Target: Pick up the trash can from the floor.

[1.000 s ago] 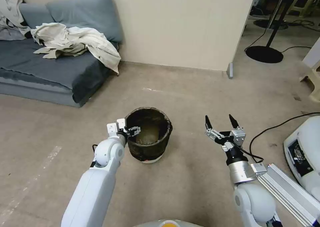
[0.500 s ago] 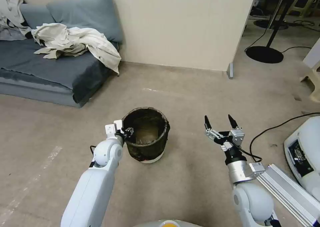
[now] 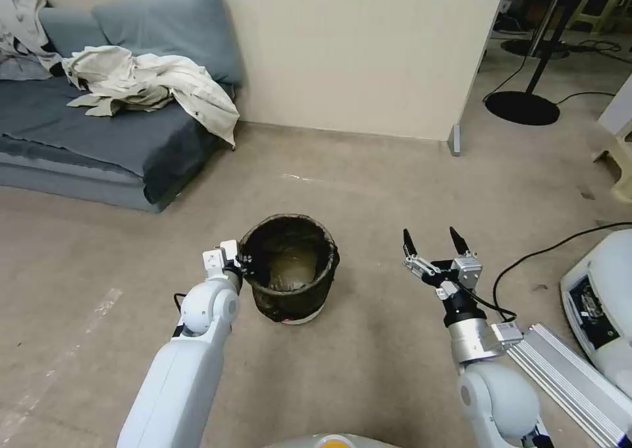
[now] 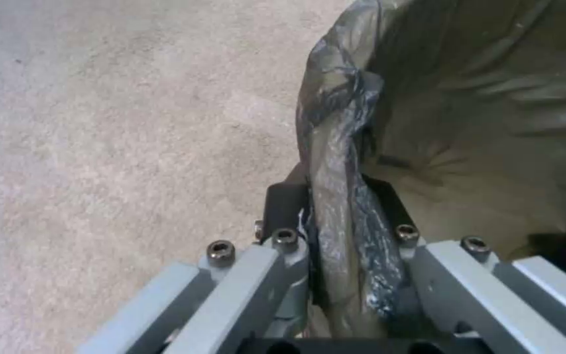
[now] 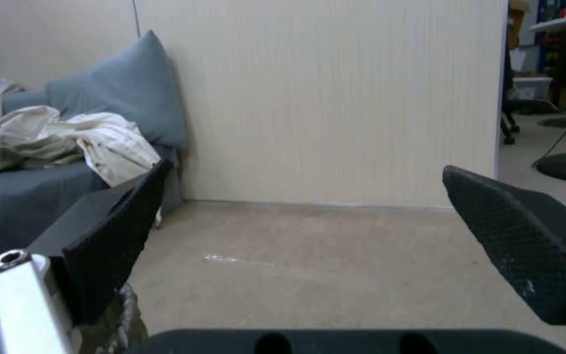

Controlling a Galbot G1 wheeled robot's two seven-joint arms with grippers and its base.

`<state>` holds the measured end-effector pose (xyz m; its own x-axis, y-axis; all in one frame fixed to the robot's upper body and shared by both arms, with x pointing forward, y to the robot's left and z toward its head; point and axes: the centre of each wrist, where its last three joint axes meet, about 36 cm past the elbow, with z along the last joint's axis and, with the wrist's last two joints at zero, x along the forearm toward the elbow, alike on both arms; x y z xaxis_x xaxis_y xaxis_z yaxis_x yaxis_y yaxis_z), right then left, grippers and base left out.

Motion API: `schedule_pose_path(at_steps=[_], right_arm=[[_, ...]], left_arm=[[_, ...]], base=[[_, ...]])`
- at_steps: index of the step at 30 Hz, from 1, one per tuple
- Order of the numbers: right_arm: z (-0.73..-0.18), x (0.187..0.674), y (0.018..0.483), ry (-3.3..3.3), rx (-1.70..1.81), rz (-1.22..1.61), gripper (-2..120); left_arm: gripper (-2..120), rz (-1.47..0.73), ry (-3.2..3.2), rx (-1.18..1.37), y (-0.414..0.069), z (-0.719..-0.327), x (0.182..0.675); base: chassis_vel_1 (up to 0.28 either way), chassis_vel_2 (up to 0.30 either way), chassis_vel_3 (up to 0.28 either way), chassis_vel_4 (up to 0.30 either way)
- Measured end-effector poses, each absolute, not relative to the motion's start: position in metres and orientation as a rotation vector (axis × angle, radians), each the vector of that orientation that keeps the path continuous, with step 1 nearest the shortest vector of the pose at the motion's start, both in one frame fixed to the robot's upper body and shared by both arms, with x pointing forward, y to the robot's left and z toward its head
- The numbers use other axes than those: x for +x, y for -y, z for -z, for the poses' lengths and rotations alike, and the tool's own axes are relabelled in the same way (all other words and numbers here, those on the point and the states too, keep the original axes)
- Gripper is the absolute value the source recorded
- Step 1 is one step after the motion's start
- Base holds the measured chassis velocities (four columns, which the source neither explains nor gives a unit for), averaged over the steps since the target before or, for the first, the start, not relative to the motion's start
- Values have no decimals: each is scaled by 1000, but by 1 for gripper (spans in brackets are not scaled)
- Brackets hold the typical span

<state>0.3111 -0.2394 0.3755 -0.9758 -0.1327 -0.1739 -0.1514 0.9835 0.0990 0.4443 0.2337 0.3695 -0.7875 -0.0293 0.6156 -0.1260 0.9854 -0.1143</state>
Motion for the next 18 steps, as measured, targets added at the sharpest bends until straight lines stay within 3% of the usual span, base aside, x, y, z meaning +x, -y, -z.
schedule_pose_path(at_steps=[18], right_arm=[[-378, 307, 238, -2957, -224, -163, 100]], left_arm=[[3, -288, 2521, 99, -245, -402, 418]], base=[[0, 0, 0, 0]])
